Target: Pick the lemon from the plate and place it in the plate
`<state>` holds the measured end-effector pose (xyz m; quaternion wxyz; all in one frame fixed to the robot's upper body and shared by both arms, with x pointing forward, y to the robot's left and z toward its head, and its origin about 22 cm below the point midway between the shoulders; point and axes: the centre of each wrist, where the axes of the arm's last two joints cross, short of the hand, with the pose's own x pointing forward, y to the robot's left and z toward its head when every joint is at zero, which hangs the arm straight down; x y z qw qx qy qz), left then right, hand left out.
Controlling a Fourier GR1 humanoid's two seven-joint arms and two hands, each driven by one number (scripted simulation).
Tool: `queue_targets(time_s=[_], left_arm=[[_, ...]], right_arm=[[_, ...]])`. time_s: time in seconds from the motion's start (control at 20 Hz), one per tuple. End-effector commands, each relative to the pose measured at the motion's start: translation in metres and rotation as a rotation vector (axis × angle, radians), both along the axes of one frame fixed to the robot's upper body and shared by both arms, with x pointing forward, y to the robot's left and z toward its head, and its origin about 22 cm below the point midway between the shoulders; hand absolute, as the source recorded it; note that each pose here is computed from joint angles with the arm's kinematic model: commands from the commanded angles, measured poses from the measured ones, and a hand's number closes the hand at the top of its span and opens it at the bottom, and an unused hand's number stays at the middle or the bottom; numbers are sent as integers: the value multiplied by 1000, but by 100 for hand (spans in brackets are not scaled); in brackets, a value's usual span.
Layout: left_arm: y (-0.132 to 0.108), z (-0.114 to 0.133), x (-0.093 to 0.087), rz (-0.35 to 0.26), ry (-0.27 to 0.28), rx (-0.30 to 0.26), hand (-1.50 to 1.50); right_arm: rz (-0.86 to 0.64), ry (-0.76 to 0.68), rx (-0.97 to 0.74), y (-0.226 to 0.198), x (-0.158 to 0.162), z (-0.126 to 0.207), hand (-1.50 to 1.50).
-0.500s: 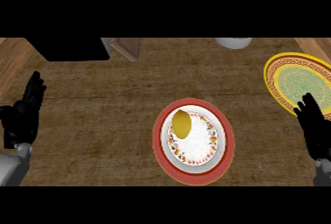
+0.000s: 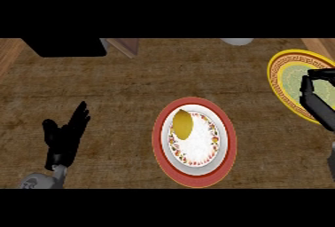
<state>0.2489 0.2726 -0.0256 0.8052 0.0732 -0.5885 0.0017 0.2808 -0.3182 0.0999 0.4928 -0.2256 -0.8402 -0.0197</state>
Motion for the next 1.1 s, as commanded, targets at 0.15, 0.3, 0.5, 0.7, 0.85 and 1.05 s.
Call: queue_targets(time_s=[0.15,0.3,0.5,0.7,0.85,1.05], left_arm=[[-17,-16,-16,-83,84,-107,0],[-32,-3,-8,-91,77,-115,0],[-31,-6,-15,-76,81,-104,0],[-32,-6,-27,-76,77,-116,0],[-31,-12,-24,-81,67,-108,0],[-27,-5,-12,-81,83,-96,0]], right_arm=[[-89,-338,40,74,-19,-47,-150],[-15,-333,-19,68,-43,-81,-150],[-2,-217,-132,65,-63,-79,-150],[54,39,-377,42,-86,-76,-150],[87,123,-492,59,-96,-72,-150],[52,172,-531,94,-93,-39,-150]])
